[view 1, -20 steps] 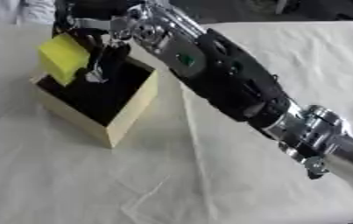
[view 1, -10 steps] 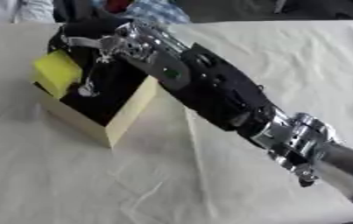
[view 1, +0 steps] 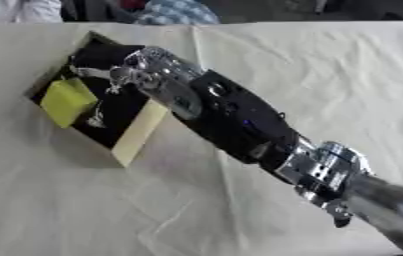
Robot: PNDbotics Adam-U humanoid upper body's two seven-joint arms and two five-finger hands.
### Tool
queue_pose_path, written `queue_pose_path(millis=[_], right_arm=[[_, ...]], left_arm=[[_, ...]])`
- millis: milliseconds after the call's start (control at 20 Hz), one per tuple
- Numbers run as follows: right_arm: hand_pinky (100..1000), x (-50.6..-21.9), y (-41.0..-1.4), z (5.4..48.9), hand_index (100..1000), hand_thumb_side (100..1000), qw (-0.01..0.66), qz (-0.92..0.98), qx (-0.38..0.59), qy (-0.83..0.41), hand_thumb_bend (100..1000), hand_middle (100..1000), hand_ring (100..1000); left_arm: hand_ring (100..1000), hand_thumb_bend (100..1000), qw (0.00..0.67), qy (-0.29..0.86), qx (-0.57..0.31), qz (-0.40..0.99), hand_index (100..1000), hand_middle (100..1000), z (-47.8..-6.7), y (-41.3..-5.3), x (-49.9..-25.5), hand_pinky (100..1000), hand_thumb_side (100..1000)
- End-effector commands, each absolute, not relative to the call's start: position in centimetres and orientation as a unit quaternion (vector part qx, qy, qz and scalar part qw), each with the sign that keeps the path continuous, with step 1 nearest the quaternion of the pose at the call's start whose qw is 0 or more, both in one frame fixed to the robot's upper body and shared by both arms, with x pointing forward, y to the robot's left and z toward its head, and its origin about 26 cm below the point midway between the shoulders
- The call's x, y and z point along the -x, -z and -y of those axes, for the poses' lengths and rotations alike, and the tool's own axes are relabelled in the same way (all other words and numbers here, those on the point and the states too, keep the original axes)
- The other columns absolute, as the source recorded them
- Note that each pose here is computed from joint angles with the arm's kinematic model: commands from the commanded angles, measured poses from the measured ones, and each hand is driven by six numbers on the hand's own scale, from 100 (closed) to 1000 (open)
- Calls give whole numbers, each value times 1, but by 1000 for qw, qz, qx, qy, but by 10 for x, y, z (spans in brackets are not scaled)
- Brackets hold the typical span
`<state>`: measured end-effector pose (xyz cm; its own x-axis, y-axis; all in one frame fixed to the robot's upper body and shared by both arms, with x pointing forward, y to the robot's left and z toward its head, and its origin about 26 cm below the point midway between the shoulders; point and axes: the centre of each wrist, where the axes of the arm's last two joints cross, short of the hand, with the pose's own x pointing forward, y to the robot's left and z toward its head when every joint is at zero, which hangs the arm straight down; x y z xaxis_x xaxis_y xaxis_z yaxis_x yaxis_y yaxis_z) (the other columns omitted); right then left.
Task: Pick up objects on the table and place them in the box.
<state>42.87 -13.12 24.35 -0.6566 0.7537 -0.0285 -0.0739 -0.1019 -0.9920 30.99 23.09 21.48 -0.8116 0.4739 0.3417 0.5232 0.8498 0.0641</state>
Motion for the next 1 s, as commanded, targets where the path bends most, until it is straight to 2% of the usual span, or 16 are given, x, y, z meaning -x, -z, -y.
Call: queue_pose_path(millis=[50,350,1000], right_arm=[[556,-429,-266,143,557,193,293,606,312,-671,100,468,579],[569,-425,-299,164,560,172,298,614,356,-639,100,472,585],[610,-458,-266,207,585,143,337,552,446,-619,117,494,616]], left_arm=[[850,100,146,87,263,950,668,874,-232,-222,-307,699,667],[853,100,151,90,260,949,666,878,-233,-220,-307,700,670],[857,100,151,99,261,948,663,883,-232,-221,-307,700,674]])
